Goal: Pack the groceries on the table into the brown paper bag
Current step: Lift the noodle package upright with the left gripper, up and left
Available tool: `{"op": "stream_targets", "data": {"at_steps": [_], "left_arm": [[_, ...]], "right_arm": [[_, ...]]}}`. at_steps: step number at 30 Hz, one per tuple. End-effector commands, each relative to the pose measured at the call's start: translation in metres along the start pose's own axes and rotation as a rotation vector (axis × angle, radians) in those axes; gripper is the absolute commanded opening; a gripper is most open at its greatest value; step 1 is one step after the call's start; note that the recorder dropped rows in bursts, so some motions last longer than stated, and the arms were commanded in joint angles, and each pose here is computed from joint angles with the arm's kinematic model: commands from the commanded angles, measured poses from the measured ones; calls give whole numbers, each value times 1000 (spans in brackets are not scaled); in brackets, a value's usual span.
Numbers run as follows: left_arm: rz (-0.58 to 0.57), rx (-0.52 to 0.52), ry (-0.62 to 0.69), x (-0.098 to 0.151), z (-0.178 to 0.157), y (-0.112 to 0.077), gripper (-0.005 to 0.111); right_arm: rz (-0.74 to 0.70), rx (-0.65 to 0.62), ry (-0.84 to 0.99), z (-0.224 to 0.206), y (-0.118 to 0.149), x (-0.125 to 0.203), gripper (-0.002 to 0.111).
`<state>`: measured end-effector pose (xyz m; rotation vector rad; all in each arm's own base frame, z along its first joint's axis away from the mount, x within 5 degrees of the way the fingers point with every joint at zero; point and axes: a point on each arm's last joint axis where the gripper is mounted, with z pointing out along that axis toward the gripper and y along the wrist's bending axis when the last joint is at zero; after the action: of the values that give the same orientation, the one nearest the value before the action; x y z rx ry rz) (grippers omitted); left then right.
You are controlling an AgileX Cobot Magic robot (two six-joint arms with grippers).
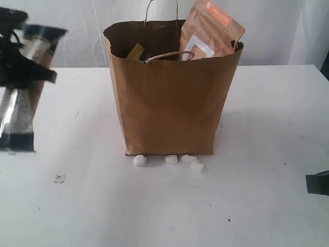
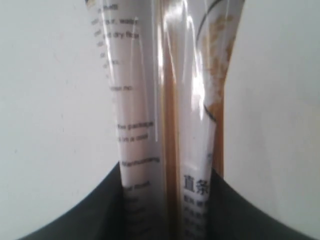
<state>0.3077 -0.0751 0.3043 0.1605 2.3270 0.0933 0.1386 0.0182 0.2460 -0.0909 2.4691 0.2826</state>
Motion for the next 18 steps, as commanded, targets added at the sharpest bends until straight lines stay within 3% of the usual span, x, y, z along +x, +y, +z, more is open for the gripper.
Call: {"op": "stream_targets", "data": {"at_steps": [1,4,8,12,13,15,18], "left_arm": [[-247,126,-356,-34,-46,33,0],[-361,158,-477,-43,-55,44,0],[-473,224,-647,-57,-65,45,0],[-436,391,-1004,-79,-88,42,0],[-380,512,-1169,-86,-98,38,0],[-417,622,-1196,-88,-93,35,0],[-416,718,-1108,-85,-73,25,0]], "right_arm": [[0,1,6,1,-1,1,0],[0,1,6,1,-1,1,0],[0,1,6,1,-1,1,0],[0,1,6,1,-1,1,0],[0,1,6,1,-1,1,0],[0,3,0,1,-1,0,0],[2,1,-1,1,-1,0,0]]}}
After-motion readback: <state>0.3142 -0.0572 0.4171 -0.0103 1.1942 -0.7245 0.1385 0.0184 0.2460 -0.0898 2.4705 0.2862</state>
